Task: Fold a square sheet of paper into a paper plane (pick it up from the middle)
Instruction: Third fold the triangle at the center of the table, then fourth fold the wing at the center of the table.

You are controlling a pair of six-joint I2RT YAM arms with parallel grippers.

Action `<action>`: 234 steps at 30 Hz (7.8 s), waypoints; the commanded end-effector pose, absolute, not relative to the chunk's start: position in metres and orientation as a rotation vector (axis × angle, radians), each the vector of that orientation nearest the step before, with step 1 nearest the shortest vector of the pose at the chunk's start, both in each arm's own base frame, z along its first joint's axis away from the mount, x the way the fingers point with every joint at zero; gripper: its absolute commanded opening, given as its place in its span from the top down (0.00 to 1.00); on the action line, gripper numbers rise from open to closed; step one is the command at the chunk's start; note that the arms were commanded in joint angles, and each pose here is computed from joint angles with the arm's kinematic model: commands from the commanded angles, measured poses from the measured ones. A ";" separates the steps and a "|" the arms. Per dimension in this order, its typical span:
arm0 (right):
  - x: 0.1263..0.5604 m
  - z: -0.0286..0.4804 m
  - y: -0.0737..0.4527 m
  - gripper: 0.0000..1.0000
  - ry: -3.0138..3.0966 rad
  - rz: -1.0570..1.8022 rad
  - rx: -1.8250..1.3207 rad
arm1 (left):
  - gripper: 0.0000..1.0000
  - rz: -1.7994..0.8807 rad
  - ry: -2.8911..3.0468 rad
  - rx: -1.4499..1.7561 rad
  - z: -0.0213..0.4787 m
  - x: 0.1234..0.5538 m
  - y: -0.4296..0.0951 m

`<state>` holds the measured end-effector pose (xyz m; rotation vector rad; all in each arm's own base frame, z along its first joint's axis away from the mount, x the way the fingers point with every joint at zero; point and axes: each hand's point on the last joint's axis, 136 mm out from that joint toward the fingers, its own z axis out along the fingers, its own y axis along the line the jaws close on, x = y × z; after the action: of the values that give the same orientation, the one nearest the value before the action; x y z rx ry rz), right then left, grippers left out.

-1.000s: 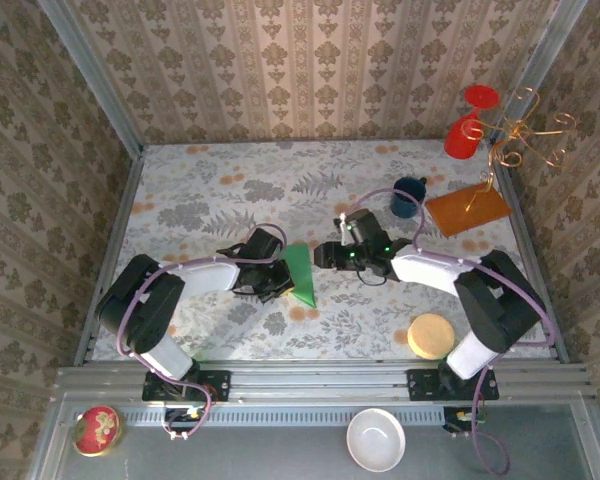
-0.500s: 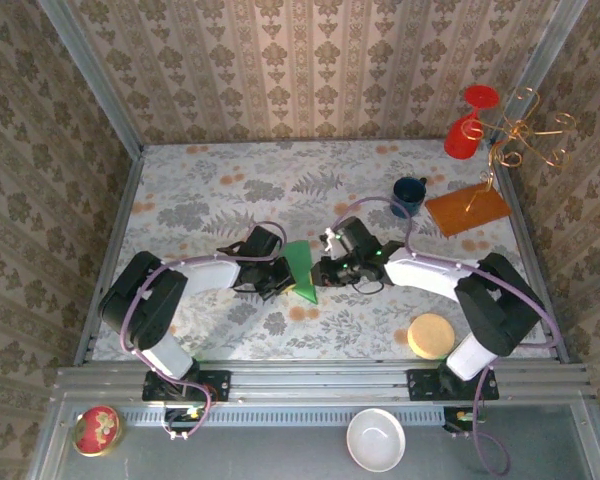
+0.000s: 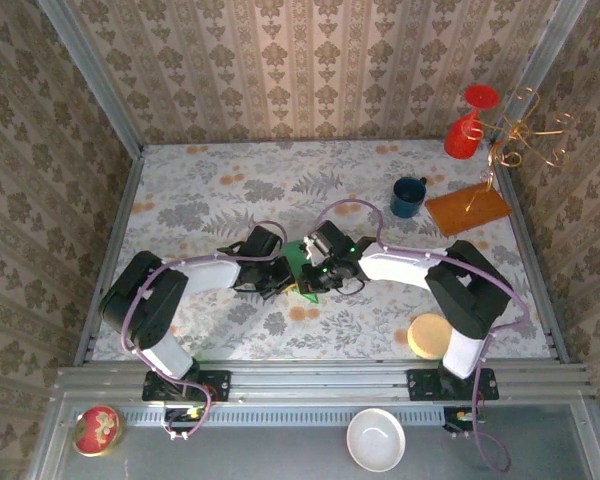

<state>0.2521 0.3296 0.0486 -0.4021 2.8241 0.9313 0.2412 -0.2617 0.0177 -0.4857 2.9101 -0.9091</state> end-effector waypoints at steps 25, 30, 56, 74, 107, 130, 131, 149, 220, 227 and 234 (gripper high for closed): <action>0.244 0.011 0.309 0.91 2.957 0.746 -0.392 | 0.95 -0.642 3.032 -0.580 -0.024 0.220 -0.223; 0.241 0.007 0.307 0.91 2.972 0.741 -0.391 | 0.95 -0.645 3.029 -0.581 -0.023 0.222 -0.223; 0.226 -0.015 0.294 0.94 3.089 0.702 -0.340 | 0.92 -0.880 2.900 -0.108 0.030 0.232 -0.277; 0.196 -0.043 0.262 0.94 3.245 0.547 -0.321 | 0.93 -0.821 2.934 -0.228 0.000 0.248 -0.229; 0.208 -0.025 0.280 0.94 3.169 0.733 -0.257 | 0.93 -0.895 2.899 -0.134 0.023 0.257 -0.258; 0.242 0.008 0.318 0.93 3.003 0.881 -0.387 | 0.94 -0.648 3.062 -0.218 -0.015 0.240 -0.228; 0.241 0.005 0.316 0.93 3.013 0.863 -0.386 | 0.94 -0.639 3.067 -0.219 -0.016 0.239 -0.227; 0.184 -0.006 0.264 0.93 3.046 0.927 -0.328 | 0.95 -0.538 3.127 -0.251 -0.032 0.229 -0.208; 0.284 0.088 0.333 0.69 2.565 1.017 -0.256 | 0.49 -1.017 2.762 -0.496 0.052 0.267 -0.219; 0.287 0.055 0.330 0.74 2.688 0.921 -0.211 | 0.49 -1.045 2.778 -0.488 0.045 0.267 -0.232; 0.292 0.027 0.320 0.75 2.787 0.915 -0.127 | 0.49 -1.045 2.787 -0.484 0.042 0.265 -0.232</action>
<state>0.2919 0.3221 0.0344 -0.1576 2.7373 0.9243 0.2598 -0.2246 0.0345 -0.4912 2.8009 -1.0053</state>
